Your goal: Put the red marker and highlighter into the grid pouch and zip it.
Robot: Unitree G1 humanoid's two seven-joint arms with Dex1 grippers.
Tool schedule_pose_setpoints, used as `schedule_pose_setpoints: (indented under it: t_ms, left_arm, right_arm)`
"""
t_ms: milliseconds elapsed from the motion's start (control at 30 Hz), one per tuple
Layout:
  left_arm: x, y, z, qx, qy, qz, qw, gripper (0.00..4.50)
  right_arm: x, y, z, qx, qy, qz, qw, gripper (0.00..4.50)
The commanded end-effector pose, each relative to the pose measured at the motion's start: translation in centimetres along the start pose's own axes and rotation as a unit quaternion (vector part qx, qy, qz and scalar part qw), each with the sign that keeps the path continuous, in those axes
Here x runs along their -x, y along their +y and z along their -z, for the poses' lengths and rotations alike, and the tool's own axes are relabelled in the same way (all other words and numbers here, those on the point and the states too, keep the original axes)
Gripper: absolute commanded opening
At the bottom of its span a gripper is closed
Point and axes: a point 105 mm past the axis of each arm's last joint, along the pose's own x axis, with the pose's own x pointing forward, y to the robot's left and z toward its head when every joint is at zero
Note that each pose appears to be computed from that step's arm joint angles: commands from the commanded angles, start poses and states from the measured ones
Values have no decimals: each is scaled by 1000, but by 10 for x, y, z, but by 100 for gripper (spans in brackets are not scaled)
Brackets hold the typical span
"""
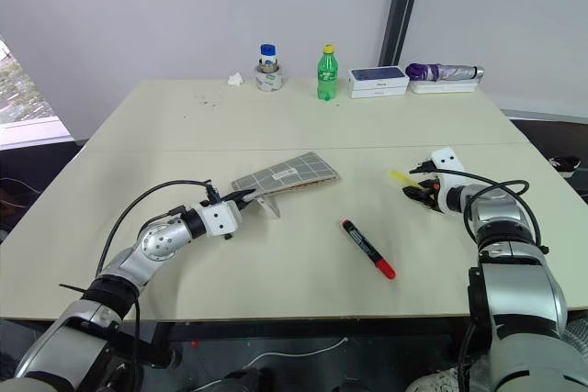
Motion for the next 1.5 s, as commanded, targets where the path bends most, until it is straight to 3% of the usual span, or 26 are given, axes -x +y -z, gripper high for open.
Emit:
schedule_pose_setpoints:
  t_ms: [33,167,233,467,633,867,1000,1100,1300,1500]
  left_arm:
    - [4,0,1,-2,5,-1,1000,0]
    - [2,-1,-2,1,3,-2,1000,0]
    - [-1,1,-4,7,0,-8,1000,0]
    - [-14,6,-18,57,-27,-26,998,0]
    - [-17,3,-21,60,-36,-11,997,0]
    - [-17,7,-26,91,-47,-23,994,0]
    - [-14,12,-21,97,-35,-32,994,0]
    - [-14,10,-23,94,-38,-28,994,0]
    - [-15,8,-31,107,-60,-25,992,0]
    - [-14,8,-30,115,-58,-25,991,0]
  right_arm:
    - [0,14,3,-11,9,-58,998,89]
    - [3,48,-27,30,-68,-140,987,92]
    - [11,80,-40,59,-103,-177,977,92]
    - [21,161,-40,95,-119,-209,966,92]
    - [11,161,-52,85,-133,-185,970,92]
    - [12,158,-49,100,-124,-186,970,92]
    - [33,167,-54,110,-157,-235,953,92]
    - [40,173,-41,120,-138,-267,946,92]
    - [19,157,-52,123,-151,-196,961,92]
    - [15,158,-49,141,-145,-197,959,92]
